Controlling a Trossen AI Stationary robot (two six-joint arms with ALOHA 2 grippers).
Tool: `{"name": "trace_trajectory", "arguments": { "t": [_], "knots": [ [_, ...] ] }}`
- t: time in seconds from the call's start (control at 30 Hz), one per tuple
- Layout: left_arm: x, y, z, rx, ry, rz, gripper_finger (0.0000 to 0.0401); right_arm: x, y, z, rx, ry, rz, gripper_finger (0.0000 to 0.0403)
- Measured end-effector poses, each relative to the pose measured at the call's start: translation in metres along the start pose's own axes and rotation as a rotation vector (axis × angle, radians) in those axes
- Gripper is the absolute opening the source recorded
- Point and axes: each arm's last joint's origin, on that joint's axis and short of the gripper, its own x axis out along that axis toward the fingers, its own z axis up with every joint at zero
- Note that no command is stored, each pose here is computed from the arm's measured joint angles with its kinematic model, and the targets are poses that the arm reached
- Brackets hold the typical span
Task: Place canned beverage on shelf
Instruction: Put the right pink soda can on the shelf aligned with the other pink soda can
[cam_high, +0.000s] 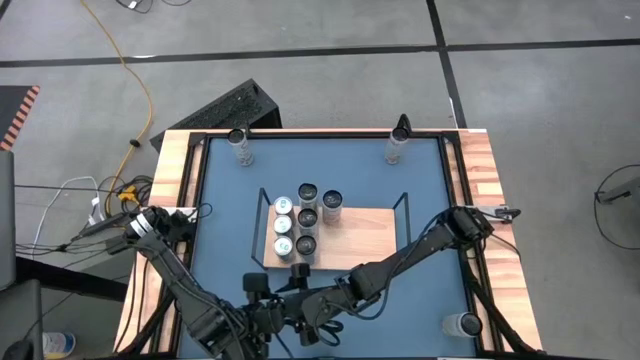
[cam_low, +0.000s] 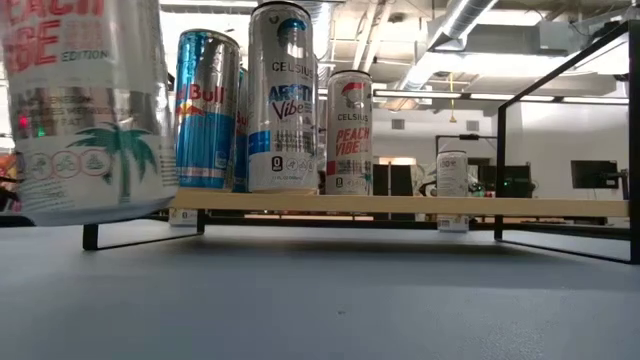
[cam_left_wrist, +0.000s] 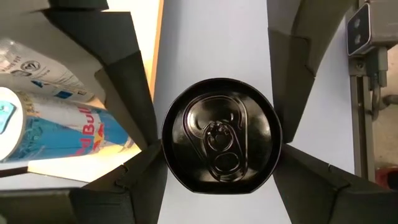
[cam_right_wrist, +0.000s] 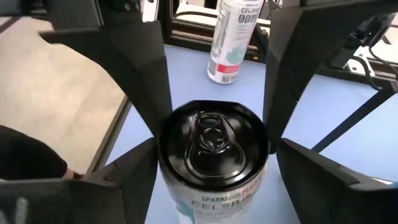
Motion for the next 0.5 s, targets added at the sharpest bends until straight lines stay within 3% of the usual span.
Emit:
{"name": "trace_trajectory", "arguments": {
  "t": [0.33,0.5],
  "knots": [
    [0.0,-0.0001,0.0003,0.005,-0.005,0.002,0.024,-0.0007,0.001,-0.001,-0.005,0.005,-0.029,0.0265],
    [-0.0002,-0.0005,0.001,-0.012,-0.02,0.007,0.0242,-0.001,0.0011,-0.001,-0.01,0.004,-0.042,0.022]
  ]
}}
